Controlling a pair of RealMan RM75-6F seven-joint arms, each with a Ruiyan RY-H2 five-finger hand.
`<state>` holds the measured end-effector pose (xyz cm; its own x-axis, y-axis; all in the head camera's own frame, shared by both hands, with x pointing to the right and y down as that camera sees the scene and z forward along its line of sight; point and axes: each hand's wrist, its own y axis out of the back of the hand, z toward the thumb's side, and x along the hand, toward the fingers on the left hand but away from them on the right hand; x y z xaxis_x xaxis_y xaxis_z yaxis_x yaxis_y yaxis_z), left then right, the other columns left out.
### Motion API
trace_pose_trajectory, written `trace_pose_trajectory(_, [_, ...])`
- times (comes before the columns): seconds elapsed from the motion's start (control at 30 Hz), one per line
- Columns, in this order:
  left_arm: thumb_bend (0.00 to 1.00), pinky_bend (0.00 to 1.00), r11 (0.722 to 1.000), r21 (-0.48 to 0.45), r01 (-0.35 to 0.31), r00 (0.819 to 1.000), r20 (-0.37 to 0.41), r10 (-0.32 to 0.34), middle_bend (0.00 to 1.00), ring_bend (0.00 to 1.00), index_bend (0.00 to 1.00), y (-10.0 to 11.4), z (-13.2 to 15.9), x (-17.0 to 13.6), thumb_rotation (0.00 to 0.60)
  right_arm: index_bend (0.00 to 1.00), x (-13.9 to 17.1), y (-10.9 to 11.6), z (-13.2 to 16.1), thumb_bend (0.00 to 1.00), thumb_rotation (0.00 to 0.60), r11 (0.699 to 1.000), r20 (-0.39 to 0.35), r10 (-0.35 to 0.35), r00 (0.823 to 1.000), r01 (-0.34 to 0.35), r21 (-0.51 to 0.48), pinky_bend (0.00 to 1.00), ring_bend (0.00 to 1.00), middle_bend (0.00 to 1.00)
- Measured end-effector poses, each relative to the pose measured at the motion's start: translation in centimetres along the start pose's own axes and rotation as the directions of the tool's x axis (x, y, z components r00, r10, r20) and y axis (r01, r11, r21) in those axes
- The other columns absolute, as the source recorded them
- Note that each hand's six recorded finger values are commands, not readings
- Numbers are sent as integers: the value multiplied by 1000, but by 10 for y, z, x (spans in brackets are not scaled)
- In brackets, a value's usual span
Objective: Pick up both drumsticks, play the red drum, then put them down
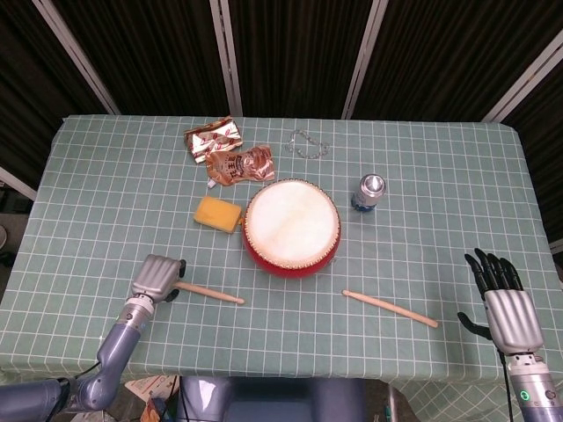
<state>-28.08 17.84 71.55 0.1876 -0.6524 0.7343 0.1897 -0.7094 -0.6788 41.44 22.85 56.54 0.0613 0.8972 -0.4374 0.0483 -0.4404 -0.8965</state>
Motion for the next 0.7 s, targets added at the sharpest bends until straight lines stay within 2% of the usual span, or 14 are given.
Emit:
trace_pose_trajectory(0.2, [343, 1000, 1000, -1, 9, 1000, -6, -9, 1000, 1000, 539, -6, -1, 2, 600, 0, 0, 0, 0, 233, 600, 1000, 2, 0, 1000, 0, -1, 65, 0, 0])
trace_pose_trajectory(0.37, [496, 1000, 1000, 0, 21, 1000, -5, -21, 1000, 1000, 706, -12, 2, 4, 600, 0, 1, 0, 0, 232, 600, 1000, 5, 2, 1000, -2, -4, 65, 0, 0])
trace_pose_trajectory(0.53, [544, 1000, 1000, -14, 11, 1000, -4, -11, 1000, 1000, 741, -10, 3, 3, 600, 0, 1, 0, -1, 232, 600, 1000, 6, 2, 1000, -2, -4, 65, 0, 0])
trace_pose_trajectory(0.7, [563, 1000, 997, -76, -23, 1000, 5, 24, 1000, 1000, 754, 7, 2, -6, 600, 0, 1, 0, -1, 232, 600, 1000, 6, 1, 1000, -1, -6, 65, 0, 0])
